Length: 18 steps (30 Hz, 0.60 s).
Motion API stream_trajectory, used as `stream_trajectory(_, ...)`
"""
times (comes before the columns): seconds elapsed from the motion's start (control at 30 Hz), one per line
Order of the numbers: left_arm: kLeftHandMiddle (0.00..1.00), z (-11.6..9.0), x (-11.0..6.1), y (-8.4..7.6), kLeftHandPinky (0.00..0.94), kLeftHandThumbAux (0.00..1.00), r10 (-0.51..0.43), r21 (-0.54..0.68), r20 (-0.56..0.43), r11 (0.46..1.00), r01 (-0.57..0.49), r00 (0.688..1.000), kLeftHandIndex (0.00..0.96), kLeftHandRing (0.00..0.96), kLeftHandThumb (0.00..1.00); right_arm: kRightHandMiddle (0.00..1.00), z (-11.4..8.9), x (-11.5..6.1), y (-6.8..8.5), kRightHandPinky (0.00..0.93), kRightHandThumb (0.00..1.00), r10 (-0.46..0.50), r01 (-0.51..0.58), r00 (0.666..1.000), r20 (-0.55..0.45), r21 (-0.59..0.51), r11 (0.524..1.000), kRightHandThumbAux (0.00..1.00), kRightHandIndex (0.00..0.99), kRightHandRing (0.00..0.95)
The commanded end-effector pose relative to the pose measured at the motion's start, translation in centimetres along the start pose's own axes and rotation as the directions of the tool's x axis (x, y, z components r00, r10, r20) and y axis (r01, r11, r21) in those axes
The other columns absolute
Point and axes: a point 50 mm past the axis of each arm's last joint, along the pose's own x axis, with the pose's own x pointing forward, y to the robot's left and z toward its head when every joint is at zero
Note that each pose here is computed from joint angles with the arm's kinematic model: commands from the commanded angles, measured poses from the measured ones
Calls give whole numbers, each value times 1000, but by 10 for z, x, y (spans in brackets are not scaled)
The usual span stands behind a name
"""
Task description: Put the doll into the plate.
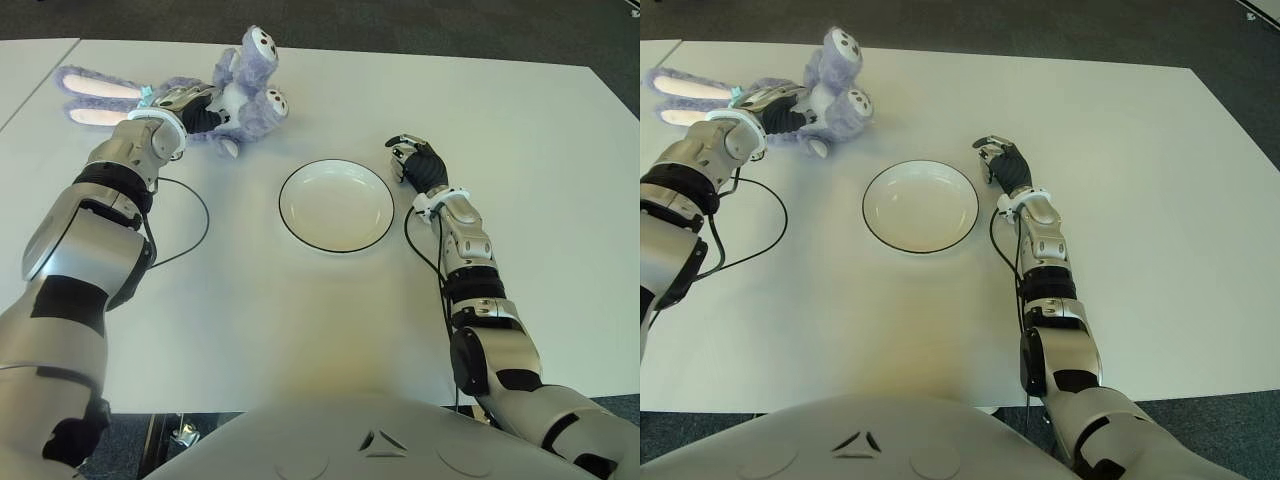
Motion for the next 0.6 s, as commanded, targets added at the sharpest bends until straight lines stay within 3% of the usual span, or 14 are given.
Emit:
stream_trajectory(0.03,0,16,-3,-64,0,121,-197,18,39,980,197,980,0,0,574,882,-35,-10,-1,864,696,-11,18,988,-156,47,999,725,438,869)
stream_trajectory(0.6,0,32,-6,-80,0,80,-248,30,135,969,246,959,0,0,539,874,-35,-9,-3,857,697,-10,20,987,-160,60,998,725,438,863)
